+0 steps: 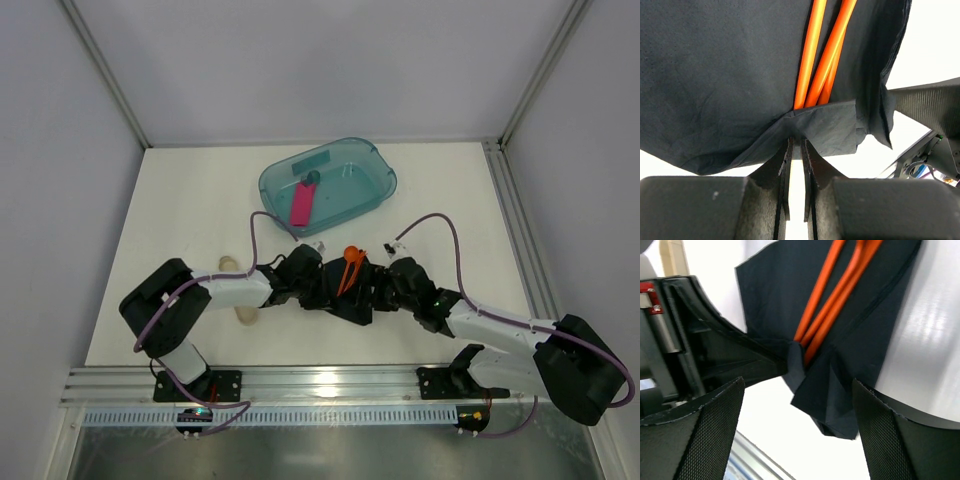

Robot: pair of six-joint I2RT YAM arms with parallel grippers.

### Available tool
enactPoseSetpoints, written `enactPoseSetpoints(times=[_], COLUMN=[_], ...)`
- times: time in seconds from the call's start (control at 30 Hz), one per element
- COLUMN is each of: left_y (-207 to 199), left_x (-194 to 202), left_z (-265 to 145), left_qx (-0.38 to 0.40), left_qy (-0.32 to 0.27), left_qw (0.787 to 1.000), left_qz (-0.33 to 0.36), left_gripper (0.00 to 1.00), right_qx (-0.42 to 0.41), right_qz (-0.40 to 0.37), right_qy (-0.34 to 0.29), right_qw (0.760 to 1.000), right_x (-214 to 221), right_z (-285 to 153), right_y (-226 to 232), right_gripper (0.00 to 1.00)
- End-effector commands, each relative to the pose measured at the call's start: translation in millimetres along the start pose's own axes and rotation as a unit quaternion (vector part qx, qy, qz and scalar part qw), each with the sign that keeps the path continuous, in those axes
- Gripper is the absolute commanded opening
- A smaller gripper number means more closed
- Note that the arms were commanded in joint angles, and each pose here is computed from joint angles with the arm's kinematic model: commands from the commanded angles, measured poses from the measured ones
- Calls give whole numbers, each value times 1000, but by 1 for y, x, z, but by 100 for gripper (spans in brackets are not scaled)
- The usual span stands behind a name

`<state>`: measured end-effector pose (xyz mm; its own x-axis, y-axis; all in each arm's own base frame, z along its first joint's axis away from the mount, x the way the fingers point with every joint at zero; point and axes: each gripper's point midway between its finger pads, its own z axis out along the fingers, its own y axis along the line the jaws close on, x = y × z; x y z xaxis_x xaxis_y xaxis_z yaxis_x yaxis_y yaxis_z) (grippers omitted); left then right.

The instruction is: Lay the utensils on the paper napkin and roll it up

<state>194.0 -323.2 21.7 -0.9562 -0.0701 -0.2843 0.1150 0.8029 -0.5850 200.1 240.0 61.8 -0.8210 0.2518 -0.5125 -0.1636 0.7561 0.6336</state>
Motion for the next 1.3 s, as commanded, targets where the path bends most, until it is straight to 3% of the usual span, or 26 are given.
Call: enactPoseSetpoints(times=[0.0,0.23,0.37,0.6,1.03,1.13,1.27], left_y=[-5,-7,-6,-7,-10,-10,-13], left_x=[-6,-6,-5,-6,-7,-8,-10], left_z=[0,1,1,1,2,2,1], left_qx=[4,4,3,1,0,0,2], left_qy=[-14,-14,-14,-15,-13,-15,-18], left_qw=[1000,1000,1000,1000,1000,1000,1000], left_qz=[0,0,-1,1,6,7,5], left_gripper=[14,14,14,14,14,15,15], right_qx=[28,78,57,1,-4,50,106], right_qz=[-31,-42,-29,-20,-27,-33,-33], right_qy=[-31,-41,-29,-69,-55,-64,-49], right_qw=[999,995,998,997,998,996,993], right_x=[-16,-18,-11,-22,-14,-19,-11], right_z=[-3,-12,-13,-25,-22,-22,-24], right_y=[-7,-27,-21,-1,-4,-23,-46], right_gripper=[86,82,79,76,77,71,50])
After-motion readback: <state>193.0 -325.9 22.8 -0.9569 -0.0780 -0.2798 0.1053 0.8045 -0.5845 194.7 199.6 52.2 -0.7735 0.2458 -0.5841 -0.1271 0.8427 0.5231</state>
